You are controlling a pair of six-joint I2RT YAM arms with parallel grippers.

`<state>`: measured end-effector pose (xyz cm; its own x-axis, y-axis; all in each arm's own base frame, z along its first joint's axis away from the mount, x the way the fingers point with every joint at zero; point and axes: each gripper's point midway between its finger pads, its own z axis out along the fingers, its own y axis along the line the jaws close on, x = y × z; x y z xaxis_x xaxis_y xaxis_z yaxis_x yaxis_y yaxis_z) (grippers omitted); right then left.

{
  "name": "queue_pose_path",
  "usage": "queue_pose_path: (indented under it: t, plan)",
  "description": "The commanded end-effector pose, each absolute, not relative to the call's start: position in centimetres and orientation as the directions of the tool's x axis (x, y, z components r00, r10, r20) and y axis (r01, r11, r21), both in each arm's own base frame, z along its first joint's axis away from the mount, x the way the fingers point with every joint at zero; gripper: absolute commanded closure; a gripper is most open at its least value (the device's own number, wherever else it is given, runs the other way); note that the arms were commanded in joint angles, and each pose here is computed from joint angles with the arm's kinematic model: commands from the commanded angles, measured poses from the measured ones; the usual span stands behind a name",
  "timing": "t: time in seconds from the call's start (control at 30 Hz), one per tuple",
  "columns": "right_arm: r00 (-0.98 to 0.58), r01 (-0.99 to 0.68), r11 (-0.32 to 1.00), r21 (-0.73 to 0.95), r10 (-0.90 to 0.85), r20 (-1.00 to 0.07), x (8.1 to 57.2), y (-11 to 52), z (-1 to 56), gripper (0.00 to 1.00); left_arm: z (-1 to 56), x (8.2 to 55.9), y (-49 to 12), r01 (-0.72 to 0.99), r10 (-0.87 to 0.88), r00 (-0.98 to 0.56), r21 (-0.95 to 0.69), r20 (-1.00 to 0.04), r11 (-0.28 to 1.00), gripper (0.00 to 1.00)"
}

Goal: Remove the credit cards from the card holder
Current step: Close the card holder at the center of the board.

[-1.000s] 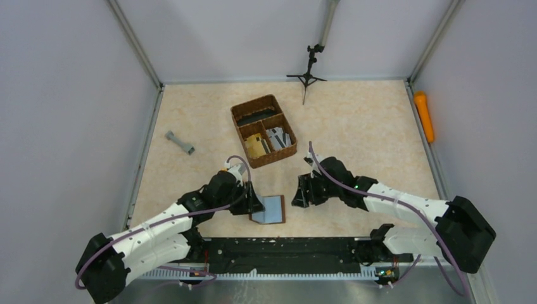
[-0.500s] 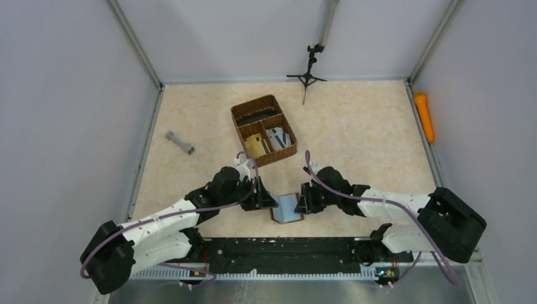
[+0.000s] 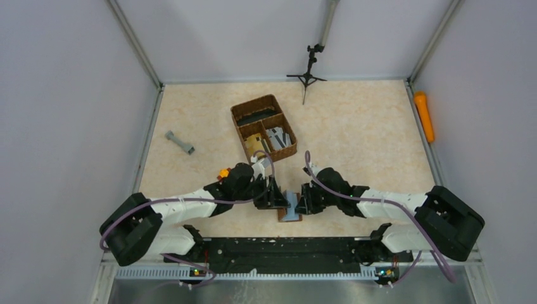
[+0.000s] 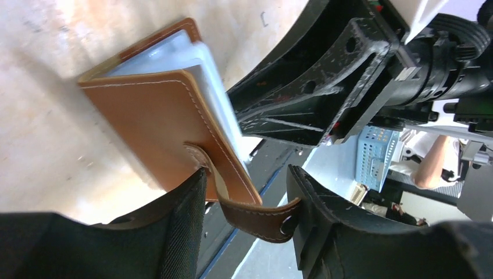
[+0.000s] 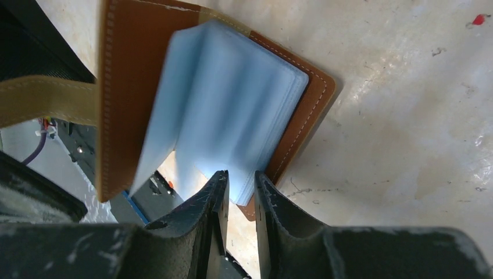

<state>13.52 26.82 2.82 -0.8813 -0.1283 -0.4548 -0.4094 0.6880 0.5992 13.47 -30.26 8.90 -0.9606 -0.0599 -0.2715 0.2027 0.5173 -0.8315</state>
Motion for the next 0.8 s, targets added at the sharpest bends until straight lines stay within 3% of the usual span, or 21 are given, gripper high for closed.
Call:
queue_pose_path:
  t: [0.0,0.2,0.4,0.77]
  plan:
    - [-0.858,-0.441,0.665,0.603,-0.115,-0.501,13.8,27.3,4.3,0.76,11.9,14.3,-32.7,0.294,-0.037,-0.938,-0.850,-0.344,0.438,0.44]
    - [-0.837,-0.439,0.697,0.567,-0.089,-0.539,14.5,26.3,5.8,0.76,11.1,14.4,-32.1,0.302,-0.028,-0.929,-0.803,-0.368,0.514,0.40]
    - [-0.812,-0.421,0.751,0.508,-0.063,-0.581,15.3,24.6,7.2,0.72,10.7,14.7,-32.1,0.297,-0.031,-0.928,-0.787,-0.371,0.540,0.29]
    - [-0.790,-0.381,0.817,0.433,-0.045,-0.611,15.9,22.4,7.6,0.67,13.3,14.3,-33.7,0.384,0.026,-0.903,-0.776,-0.430,0.501,0.27]
